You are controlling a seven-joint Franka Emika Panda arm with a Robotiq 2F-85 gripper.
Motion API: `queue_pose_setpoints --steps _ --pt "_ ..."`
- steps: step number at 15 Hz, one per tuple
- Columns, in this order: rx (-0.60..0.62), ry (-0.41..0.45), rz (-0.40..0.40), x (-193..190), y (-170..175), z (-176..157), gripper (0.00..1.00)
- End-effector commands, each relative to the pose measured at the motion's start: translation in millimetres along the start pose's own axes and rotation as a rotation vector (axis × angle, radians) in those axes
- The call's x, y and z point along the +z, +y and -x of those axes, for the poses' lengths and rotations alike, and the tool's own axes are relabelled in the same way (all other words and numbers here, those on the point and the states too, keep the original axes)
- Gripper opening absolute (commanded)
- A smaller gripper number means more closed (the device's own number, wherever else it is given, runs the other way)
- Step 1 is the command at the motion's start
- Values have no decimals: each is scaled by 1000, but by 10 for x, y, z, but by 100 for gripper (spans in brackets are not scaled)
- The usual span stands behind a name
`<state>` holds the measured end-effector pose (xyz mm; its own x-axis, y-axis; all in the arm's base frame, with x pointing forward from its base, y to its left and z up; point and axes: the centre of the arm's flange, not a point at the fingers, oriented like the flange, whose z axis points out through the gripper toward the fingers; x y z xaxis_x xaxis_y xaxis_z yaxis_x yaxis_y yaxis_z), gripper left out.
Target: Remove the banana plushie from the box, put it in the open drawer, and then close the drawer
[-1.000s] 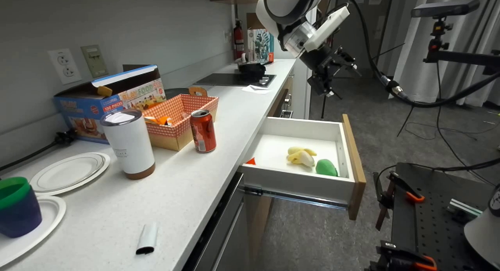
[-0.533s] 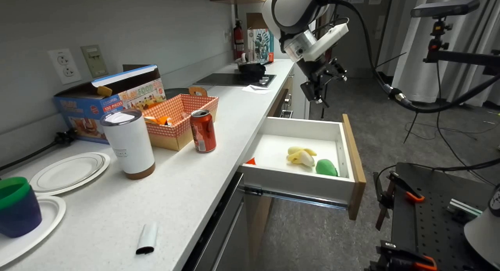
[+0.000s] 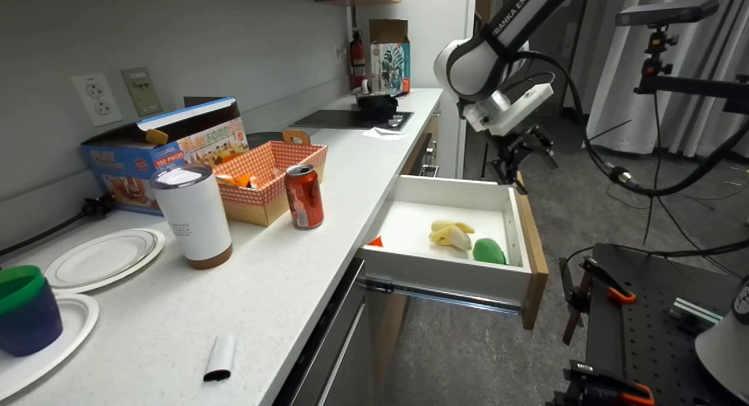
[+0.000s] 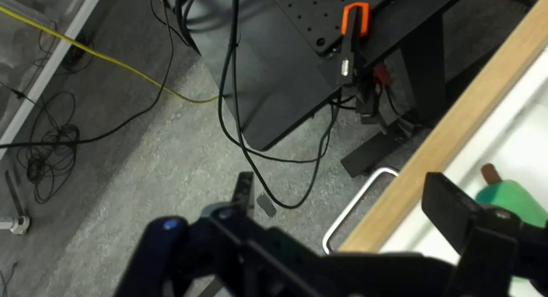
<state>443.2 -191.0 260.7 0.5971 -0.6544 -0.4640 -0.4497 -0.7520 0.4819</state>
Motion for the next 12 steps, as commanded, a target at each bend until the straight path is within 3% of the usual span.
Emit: queue_pose_setpoints --steps 1,5,12 --pt "31 -63 11 360 267 -112 100" --pt "57 -135 28 653 347 -215 100" --pt "30 -219 27 854 136 -284 100"
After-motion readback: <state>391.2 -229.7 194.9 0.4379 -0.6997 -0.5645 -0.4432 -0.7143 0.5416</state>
